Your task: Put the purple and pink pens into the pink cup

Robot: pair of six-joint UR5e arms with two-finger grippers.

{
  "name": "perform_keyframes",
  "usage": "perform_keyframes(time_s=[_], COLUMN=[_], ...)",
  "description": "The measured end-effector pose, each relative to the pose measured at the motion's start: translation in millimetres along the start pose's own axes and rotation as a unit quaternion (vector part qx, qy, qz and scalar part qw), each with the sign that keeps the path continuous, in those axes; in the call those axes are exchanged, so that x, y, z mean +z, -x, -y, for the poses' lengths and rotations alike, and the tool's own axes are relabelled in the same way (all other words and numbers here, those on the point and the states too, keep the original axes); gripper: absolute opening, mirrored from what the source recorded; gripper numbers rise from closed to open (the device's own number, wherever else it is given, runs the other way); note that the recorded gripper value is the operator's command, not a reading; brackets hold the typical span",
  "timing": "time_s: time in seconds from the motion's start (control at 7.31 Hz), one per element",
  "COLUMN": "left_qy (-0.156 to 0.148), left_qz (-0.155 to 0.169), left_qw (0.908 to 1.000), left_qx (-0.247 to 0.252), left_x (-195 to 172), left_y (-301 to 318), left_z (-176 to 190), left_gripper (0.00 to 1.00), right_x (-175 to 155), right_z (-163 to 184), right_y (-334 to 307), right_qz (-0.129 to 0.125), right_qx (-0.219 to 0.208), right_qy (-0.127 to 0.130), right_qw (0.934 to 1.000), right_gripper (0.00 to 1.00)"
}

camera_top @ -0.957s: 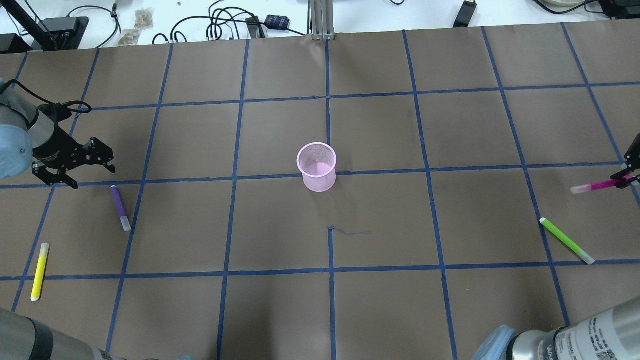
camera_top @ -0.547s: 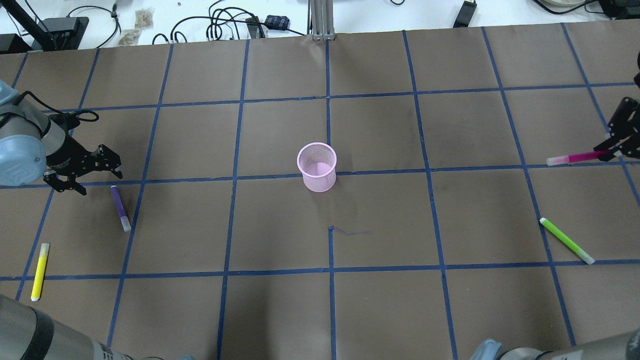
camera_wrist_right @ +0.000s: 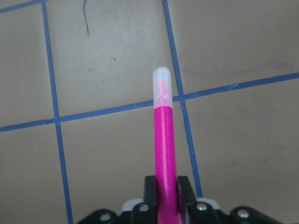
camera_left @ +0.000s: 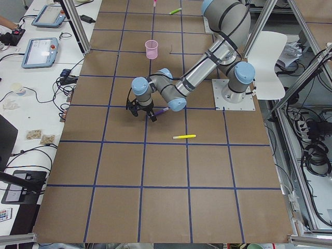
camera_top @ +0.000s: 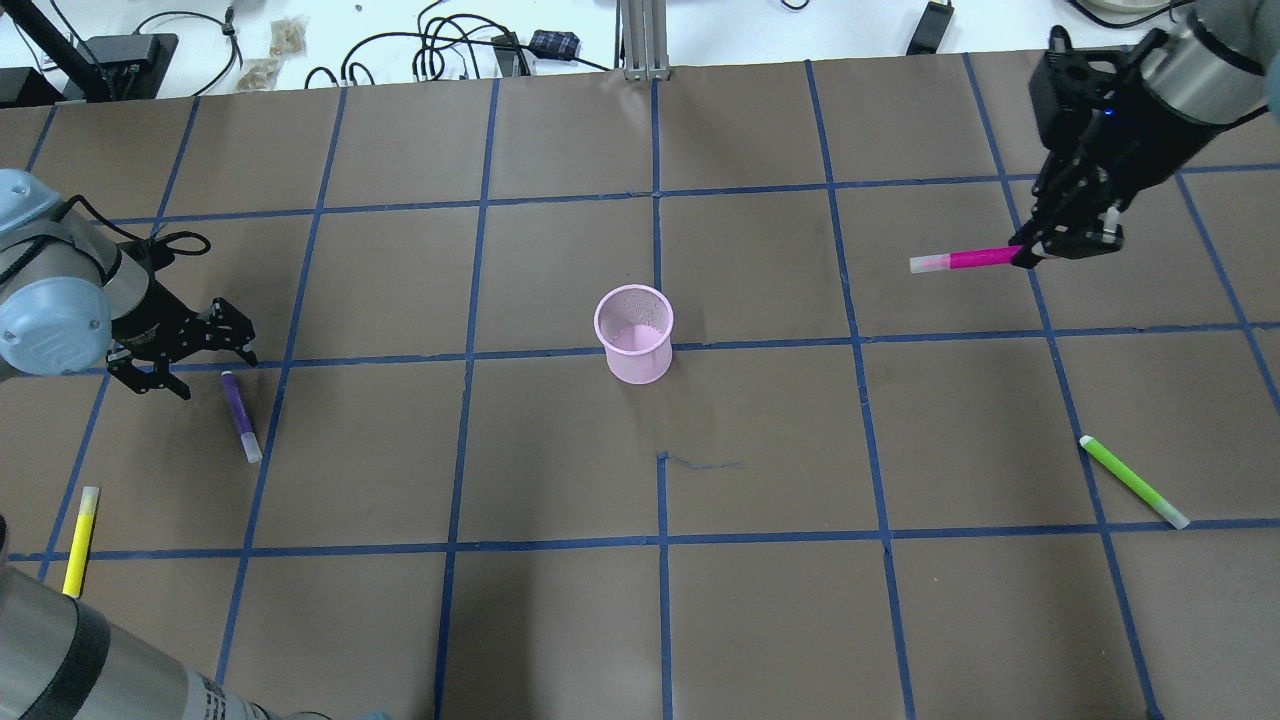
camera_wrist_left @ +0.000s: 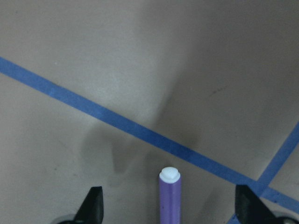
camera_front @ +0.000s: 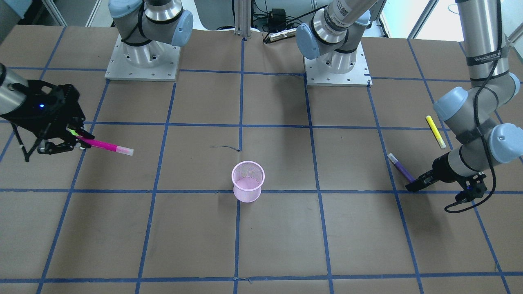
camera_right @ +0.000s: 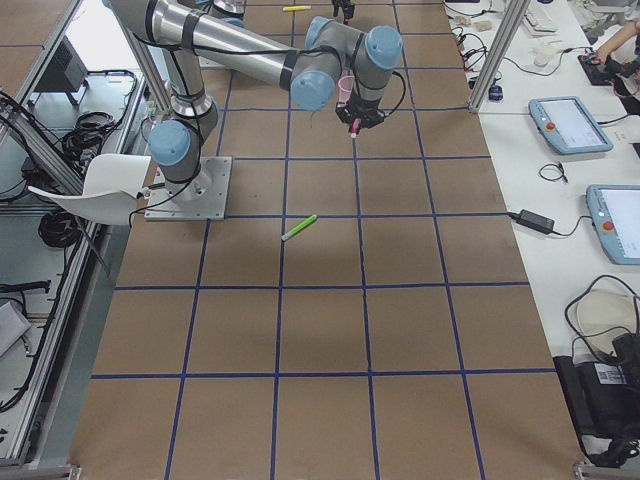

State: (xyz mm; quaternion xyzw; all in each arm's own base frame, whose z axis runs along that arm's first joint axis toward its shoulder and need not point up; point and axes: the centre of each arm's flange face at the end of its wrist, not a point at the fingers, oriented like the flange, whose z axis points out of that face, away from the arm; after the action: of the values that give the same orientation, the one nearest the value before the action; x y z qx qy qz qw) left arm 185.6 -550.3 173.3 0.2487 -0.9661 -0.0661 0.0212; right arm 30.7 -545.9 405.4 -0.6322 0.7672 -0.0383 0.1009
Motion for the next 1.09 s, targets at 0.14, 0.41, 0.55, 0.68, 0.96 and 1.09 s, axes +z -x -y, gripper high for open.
perform_keyframes(time_s=[0.14, 0.41, 0.55, 0.68, 0.96, 1.09], left_qy=[0.002, 0.005, 0.006, 0.005, 0.002, 0.001], left_qz=[0.0, 0.001, 0.0, -0.001, -0.004, -0.005], left_qw=[1.0, 0.9999, 0.9999, 0.9999, 0.9999, 0.9999], left_qx=[-0.004, -0.011, -0.012, -0.012, -0.013, -0.012], left_x=[2.3, 5.3, 6.2, 5.7, 4.7, 3.9], left_y=[-1.7, -2.7, -2.8, -3.0, -3.7, -3.7], left_z=[-0.2, -0.6, -0.1, 0.8, 1.9, 2.2], left_gripper=[0.82, 0.64, 0.42, 0.21, 0.0, 0.0], right_x=[1.0, 14.8, 28.1, 46.0, 89.8, 103.6], right_z=[50.8, 156.9, 198.2, 229.6, 269.1, 282.1], right_y=[9.0, 42.2, 58.7, 71.4, 89.2, 90.6], right_qz=[-0.019, -0.065, -0.089, -0.102, -0.084, -0.081], right_qx=[0.002, -0.028, -0.052, -0.077, -0.114, -0.115], right_qy=[0.02, 0.079, 0.102, 0.121, 0.157, 0.167], right_qw=[0.9996, 0.9944, 0.9894, 0.9844, 0.9774, 0.9757], right_gripper=[0.0, 0.0, 0.0, 0.0, 0.0, 0.0])
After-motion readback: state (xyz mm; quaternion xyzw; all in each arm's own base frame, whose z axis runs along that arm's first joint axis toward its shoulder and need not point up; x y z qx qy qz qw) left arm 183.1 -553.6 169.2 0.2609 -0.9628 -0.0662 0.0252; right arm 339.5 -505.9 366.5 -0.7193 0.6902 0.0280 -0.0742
